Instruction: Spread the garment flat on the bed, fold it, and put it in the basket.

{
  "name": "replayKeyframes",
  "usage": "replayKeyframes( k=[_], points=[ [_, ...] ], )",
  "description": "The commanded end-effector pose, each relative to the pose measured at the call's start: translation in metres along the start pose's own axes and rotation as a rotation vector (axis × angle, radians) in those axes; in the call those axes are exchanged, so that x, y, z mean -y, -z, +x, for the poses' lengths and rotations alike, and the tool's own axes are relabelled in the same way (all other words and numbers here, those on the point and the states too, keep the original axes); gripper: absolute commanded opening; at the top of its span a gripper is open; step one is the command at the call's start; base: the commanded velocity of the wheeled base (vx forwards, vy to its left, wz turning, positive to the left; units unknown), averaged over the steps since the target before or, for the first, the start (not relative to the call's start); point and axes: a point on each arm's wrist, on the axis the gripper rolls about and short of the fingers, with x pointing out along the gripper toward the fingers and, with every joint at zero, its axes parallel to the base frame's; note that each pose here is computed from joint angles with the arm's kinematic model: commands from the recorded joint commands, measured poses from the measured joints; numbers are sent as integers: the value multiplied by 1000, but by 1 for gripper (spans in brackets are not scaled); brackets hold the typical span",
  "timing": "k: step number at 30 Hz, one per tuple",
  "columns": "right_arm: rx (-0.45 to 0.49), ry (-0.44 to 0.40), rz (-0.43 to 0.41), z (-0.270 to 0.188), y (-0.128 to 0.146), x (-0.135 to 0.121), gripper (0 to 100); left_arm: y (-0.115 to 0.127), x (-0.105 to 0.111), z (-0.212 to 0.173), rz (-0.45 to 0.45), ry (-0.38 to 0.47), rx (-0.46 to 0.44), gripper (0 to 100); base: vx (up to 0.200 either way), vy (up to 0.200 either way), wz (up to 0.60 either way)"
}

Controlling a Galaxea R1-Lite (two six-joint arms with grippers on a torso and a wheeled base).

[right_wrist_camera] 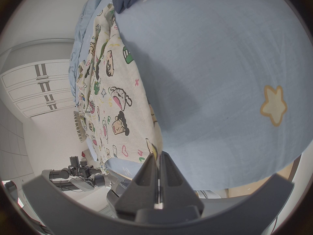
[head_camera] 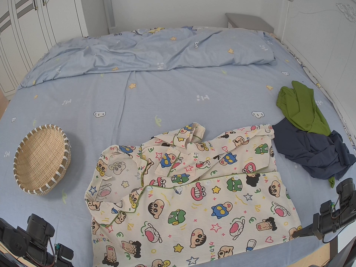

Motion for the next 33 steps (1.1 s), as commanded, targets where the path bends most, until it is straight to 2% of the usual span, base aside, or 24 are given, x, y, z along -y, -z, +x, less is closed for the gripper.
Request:
replayKeyframes(
  k=[1, 13, 14, 16, 17, 33],
  points=[
    [-5, 1, 3, 1, 1, 1, 0, 0, 0, 0, 1, -1, -1, 0, 0, 0, 0],
    [-5, 1, -5, 1, 0, 1, 0, 0, 0, 0, 3, 0, -4, 0, 0, 0, 0],
    [-6, 2, -4, 1, 0, 1, 100, 0, 0, 0, 3, 0, -4, 0, 0, 0, 0],
    [-12, 2, -1, 2, -1, 2, 100, 0, 0, 0, 3, 0, -4, 0, 0, 0, 0],
    [-18, 2, 3, 3, -1, 2, 100, 0, 0, 0, 3, 0, -4, 100, 0, 0, 0],
    [-5, -3, -3, 3, -1, 3, 100, 0, -1, 0, -4, -4, -2, 100, 0, 0, 0]
  ],
)
